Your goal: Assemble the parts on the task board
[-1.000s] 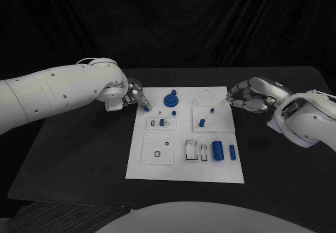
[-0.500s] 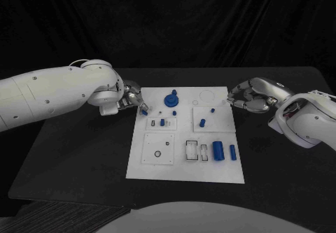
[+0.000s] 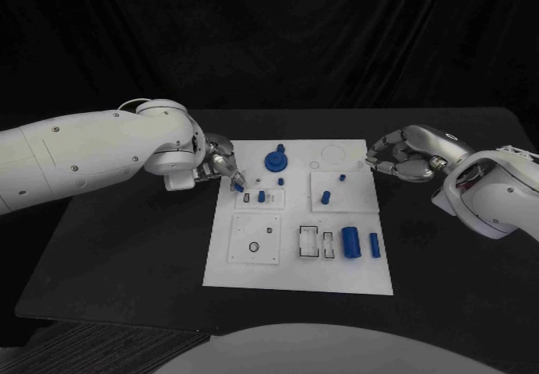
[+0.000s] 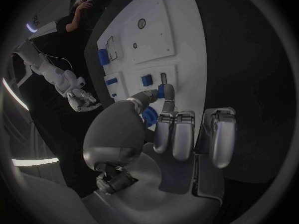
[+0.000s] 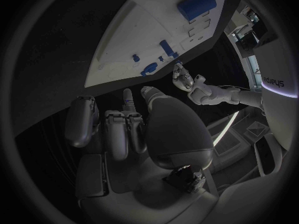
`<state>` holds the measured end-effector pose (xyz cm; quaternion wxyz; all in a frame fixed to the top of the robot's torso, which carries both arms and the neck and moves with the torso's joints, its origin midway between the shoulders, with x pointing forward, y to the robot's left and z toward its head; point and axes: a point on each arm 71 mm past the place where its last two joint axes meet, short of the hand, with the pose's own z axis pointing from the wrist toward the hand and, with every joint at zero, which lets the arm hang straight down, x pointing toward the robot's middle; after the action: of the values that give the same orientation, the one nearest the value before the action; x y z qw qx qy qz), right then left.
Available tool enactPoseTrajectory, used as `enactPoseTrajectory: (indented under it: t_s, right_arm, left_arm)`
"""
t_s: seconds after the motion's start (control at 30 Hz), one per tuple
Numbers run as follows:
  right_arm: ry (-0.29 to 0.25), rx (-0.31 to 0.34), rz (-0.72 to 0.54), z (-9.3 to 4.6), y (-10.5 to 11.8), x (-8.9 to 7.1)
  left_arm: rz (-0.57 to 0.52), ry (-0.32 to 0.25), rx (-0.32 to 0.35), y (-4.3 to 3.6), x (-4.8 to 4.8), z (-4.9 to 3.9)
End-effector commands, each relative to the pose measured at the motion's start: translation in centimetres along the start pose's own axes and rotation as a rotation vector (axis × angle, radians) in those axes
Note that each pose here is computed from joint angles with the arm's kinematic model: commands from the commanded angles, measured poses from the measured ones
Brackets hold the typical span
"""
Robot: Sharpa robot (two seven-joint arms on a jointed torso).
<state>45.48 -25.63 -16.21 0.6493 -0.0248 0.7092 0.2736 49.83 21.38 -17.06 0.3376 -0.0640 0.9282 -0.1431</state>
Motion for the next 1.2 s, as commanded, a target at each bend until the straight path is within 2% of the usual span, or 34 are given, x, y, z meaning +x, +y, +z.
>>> enactPoseTrajectory:
  t_s: [0.03,0.67,1.2]
  right_arm:
    - [0.004,0.016,0.001,-0.1,-0.1,0.1]
    - [0.002,0.014,0.002,-0.1,-0.1,0.2]
    - [0.004,0.015,0.002,-0.1,-0.1,0.2]
  left_arm:
    - [0.006,0.017,0.01,-0.29,0.36,0.07]
    - [-0.007,0.029,0.023,-0.26,1.5,0.98]
    - [-0.011,0.03,0.042,-0.65,1.91,1.49]
